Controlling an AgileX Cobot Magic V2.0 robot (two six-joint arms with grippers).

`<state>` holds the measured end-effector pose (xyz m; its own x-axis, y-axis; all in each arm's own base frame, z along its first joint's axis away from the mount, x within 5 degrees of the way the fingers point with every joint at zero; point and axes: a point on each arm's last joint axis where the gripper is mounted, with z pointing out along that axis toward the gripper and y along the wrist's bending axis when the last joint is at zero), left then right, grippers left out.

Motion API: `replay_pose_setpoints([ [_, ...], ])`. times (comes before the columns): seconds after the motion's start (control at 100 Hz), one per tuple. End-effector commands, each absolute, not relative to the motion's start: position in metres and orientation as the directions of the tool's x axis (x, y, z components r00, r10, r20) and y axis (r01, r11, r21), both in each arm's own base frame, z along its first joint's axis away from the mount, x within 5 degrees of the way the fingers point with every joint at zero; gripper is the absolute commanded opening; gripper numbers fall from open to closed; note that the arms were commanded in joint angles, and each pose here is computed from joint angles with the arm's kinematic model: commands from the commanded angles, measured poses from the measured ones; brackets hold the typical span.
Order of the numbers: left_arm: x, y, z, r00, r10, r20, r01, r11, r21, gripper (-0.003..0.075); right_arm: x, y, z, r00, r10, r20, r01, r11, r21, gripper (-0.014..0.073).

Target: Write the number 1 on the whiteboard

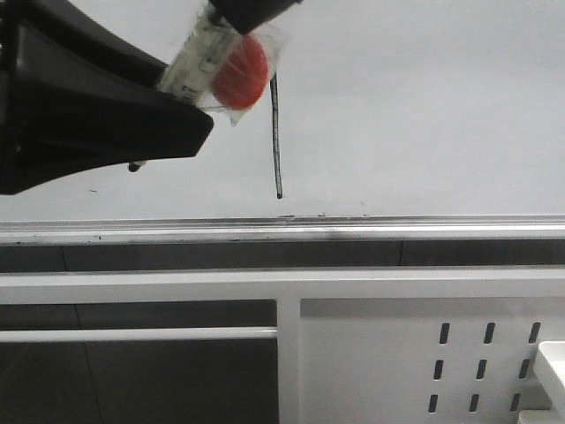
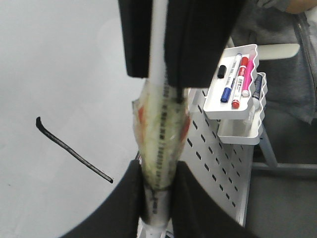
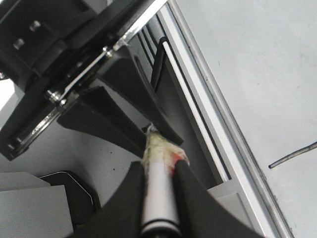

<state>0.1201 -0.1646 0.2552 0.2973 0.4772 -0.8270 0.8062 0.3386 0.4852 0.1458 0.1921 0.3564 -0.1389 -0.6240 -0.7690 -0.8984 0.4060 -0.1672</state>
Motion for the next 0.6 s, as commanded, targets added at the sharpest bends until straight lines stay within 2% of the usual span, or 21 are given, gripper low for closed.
replay_pose_setpoints([
  [0.0, 0.12, -0.17, 0.275, 0.325, 0.366, -0.872, 0.801, 0.385, 0.46, -0.002, 0.146, 0.192, 0.376, -0.083, -0.556, -0.827, -0.884, 0.424, -0.197, -0.0069],
  [0.07, 0.122, -0.169, 0.275, 0.253, 0.334, -0.908, 0.811, 0.44, 0.387, -0.002, 0.147, 0.193, 0.376, -0.079, -0.55, -0.832, -0.882, 0.427, -0.199, -0.0039],
  [0.11, 0.123, -0.168, 0.276, 0.205, 0.306, -0.93, 0.814, 0.475, 0.335, -0.002, 0.147, 0.193, 0.378, -0.076, -0.546, -0.834, -0.881, 0.428, -0.2, 0.0023],
  [0.16, 0.125, -0.167, 0.277, 0.163, 0.274, -0.948, 0.813, 0.508, 0.286, -0.002, 0.147, 0.193, 0.381, -0.072, -0.542, -0.837, -0.881, 0.428, -0.201, 0.0143],
  [0.18, 0.125, -0.167, 0.277, 0.147, 0.259, -0.955, 0.811, 0.52, 0.266, -0.002, 0.147, 0.193, 0.382, -0.071, -0.541, -0.838, -0.881, 0.429, -0.202, 0.0229],
  [0.26, 0.126, -0.165, 0.276, 0.108, 0.234, -0.966, 0.808, 0.545, 0.222, -0.002, 0.146, 0.189, 0.39, -0.058, -0.523, -0.851, -0.874, 0.439, -0.21, 0.0457],
  [0.3, 0.126, -0.164, 0.274, 0.08, 0.211, -0.974, 0.804, 0.564, 0.188, -0.002, 0.147, 0.184, 0.396, -0.062, -0.507, -0.86, -0.861, 0.462, -0.211, 0.0526],
  [0.33, 0.127, -0.162, 0.272, 0.061, 0.19, -0.98, 0.798, 0.58, 0.162, -0.002, 0.147, 0.181, 0.399, -0.058, -0.505, -0.861, -0.856, 0.469, -0.217, 0.0529],
  [0.39, 0.127, -0.157, 0.266, 0.029, 0.139, -0.99, 0.774, 0.623, 0.11, -0.002, 0.147, 0.171, 0.407, -0.063, -0.494, -0.867, -0.84, 0.495, -0.221, 0.0489],
  [0.44, 0.129, -0.15, 0.262, 0.015, 0.067, -0.998, 0.728, 0.683, 0.057, -0.002, 0.145, 0.161, 0.411, -0.073, -0.481, -0.874, -0.825, 0.522, -0.218, 0.0407],
  [0.49, 0.133, -0.139, 0.259, 0.018, -0.026, -0.999, 0.649, 0.761, -0.008, -0.002, 0.143, 0.151, 0.415, -0.094, -0.469, -0.878, -0.809, 0.55, -0.207, 0.0273],
  [0.53, 0.135, -0.129, 0.253, 0.004, -0.07, -0.998, 0.58, 0.813, -0.055, -0.002, 0.141, 0.142, 0.418, -0.114, -0.461, -0.88, -0.796, 0.572, -0.197, 0.0127],
  [0.55, 0.136, -0.125, 0.252, 0.003, -0.094, -0.996, 0.55, 0.832, -0.077, -0.002, 0.139, 0.138, 0.419, -0.121, -0.459, -0.88, -0.791, 0.581, -0.194, 0.0023],
  [0.56, 0.136, -0.123, 0.251, 0.007, -0.099, -0.995, 0.54, 0.838, -0.08, -0.002, 0.14, 0.137, 0.419, -0.124, -0.46, -0.879, -0.789, 0.583, -0.194, 0.0023],
  [0.57, 0.136, -0.122, 0.249, 0.001, -0.106, -0.994, 0.527, 0.845, -0.09, -0.002, 0.139, 0.135, 0.419, -0.125, -0.459, -0.88, -0.787, 0.586, -0.194, -0.0027],
  [0.59, 0.136, -0.119, 0.247, -0.002, -0.112, -0.994, 0.511, 0.854, -0.097, -0.002, 0.138, 0.132, 0.421, -0.128, -0.457, -0.88, -0.781, 0.593, -0.195, -0.0075],
])
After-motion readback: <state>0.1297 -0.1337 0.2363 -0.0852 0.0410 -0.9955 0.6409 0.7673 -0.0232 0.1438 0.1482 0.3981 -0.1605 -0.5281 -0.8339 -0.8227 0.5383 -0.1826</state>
